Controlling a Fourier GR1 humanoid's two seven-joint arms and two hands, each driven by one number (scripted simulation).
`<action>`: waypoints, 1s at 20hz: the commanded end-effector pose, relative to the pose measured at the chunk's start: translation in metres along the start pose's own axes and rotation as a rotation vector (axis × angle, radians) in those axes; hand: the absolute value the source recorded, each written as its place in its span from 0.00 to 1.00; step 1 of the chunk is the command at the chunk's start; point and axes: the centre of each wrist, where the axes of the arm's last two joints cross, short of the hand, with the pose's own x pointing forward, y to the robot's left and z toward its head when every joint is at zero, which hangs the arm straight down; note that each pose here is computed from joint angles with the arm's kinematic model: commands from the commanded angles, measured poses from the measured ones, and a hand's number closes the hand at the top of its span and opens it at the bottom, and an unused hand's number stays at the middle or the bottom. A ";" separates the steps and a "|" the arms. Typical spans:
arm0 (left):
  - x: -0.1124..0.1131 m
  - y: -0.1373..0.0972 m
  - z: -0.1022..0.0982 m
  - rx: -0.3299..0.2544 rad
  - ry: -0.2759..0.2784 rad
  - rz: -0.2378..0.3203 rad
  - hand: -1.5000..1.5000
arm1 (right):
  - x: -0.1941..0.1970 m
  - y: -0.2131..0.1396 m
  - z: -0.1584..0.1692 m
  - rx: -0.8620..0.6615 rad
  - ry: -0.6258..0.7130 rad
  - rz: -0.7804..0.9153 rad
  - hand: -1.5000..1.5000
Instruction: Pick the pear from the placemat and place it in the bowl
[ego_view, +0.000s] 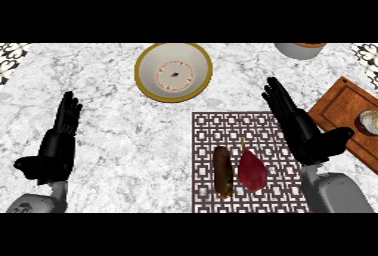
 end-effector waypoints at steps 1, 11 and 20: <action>0.014 0.011 0.005 0.020 -0.021 0.002 0.50 | 0.017 0.033 -0.011 0.142 -0.046 -0.079 0.00; 0.050 0.051 -0.046 0.009 -0.052 0.025 0.50 | 0.034 0.104 0.025 0.075 -0.378 -0.036 0.00; 0.060 0.069 -0.056 0.014 -0.059 0.044 0.50 | 0.095 0.039 0.088 0.198 -0.308 0.355 0.00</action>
